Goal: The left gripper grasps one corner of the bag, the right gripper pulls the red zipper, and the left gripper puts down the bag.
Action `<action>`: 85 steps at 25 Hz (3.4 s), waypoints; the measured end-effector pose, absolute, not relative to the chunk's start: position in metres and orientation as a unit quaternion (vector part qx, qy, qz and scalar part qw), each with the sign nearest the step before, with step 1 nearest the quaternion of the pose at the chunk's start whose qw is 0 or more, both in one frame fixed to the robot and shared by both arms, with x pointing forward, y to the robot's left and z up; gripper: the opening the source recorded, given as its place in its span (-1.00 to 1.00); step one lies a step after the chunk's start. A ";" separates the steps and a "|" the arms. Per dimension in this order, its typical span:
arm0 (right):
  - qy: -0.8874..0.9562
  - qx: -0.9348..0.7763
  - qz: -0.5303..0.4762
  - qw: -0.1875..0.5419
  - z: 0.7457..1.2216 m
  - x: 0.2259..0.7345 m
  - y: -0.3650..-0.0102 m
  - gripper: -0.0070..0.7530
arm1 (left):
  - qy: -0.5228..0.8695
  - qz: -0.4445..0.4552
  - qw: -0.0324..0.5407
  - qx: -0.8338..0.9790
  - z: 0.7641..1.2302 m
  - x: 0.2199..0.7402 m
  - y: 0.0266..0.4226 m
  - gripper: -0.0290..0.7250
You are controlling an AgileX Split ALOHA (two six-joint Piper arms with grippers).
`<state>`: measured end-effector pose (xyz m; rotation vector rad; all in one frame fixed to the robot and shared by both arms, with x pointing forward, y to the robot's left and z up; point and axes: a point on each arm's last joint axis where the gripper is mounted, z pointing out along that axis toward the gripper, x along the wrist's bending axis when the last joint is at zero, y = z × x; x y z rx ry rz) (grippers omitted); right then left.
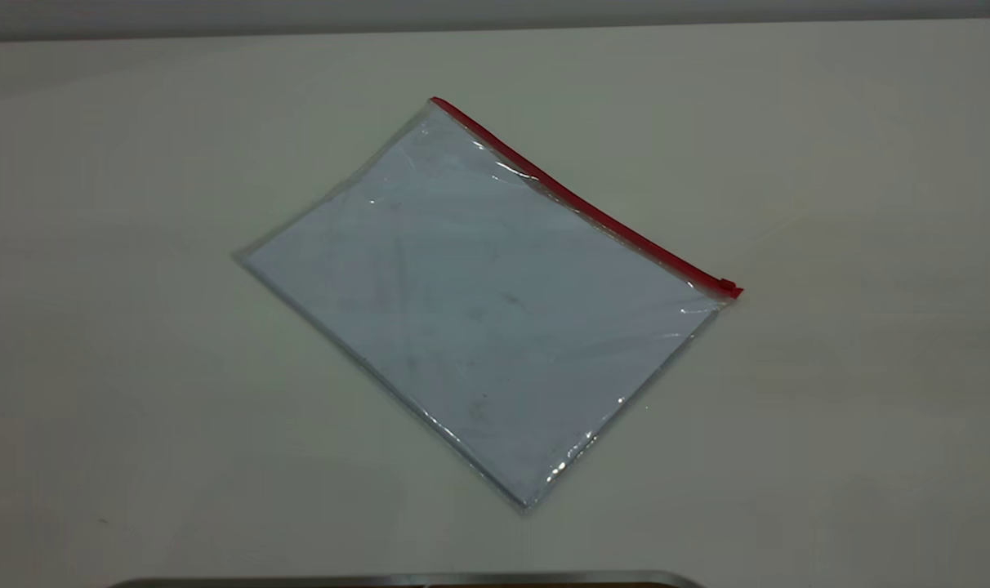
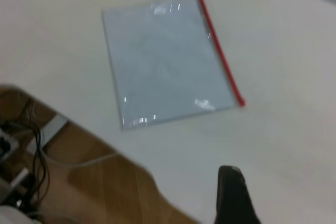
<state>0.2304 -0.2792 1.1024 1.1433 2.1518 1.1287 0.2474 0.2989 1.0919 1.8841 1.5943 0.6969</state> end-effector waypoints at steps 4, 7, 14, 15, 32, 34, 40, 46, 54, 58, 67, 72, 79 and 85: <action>0.790 0.411 0.391 0.233 1.073 0.233 -0.281 0.32 | 0.604 0.239 0.263 0.713 1.066 0.249 0.299 0.64; 0.792 0.412 0.385 0.234 1.055 0.235 -0.281 0.32 | 0.611 0.219 0.243 0.721 1.049 0.252 0.298 0.64; 0.780 0.402 0.398 0.268 1.043 0.227 -0.286 0.32 | 0.613 0.209 0.235 0.725 1.036 0.256 0.298 0.64; 0.778 0.401 0.401 0.272 1.043 0.226 -0.286 0.32 | 0.613 0.209 0.235 0.725 1.034 0.256 0.297 0.64; 0.772 0.400 0.412 0.271 1.043 0.224 -0.286 0.29 | 0.613 0.209 0.234 0.725 1.032 0.257 0.297 0.64; 0.772 0.400 0.412 0.271 1.043 0.224 -0.286 0.29 | 0.613 0.209 0.234 0.725 1.032 0.257 0.297 0.64; 0.772 0.400 0.412 0.271 1.043 0.224 -0.286 0.29 | 0.610 0.218 0.244 0.722 1.033 0.253 0.298 0.64; 0.772 0.400 0.412 0.271 1.043 0.224 -0.286 0.29 | 0.611 0.255 0.281 0.694 1.033 0.238 0.299 0.64; 0.772 0.400 0.412 0.271 1.043 0.224 -0.286 0.29 | 0.615 0.293 0.306 0.666 1.033 0.225 0.300 0.64; 0.772 0.400 0.412 0.271 1.043 0.224 -0.286 0.29 | 0.612 0.298 0.311 0.663 1.032 0.222 0.300 0.64; 0.772 0.400 0.412 0.271 1.043 0.224 -0.286 0.29 | 0.613 0.298 0.311 0.663 1.032 0.222 0.300 0.64; 0.772 0.400 0.412 0.271 1.043 0.224 -0.286 0.29 | 0.613 0.297 0.311 0.663 1.032 0.222 0.300 0.64; 0.755 0.431 0.402 0.287 1.043 0.225 -0.284 0.29 | 0.613 0.297 0.311 0.663 1.032 0.222 0.300 0.64; 0.710 0.502 0.373 0.324 1.043 0.228 -0.282 0.29 | 0.613 0.297 0.311 0.663 1.032 0.222 0.300 0.64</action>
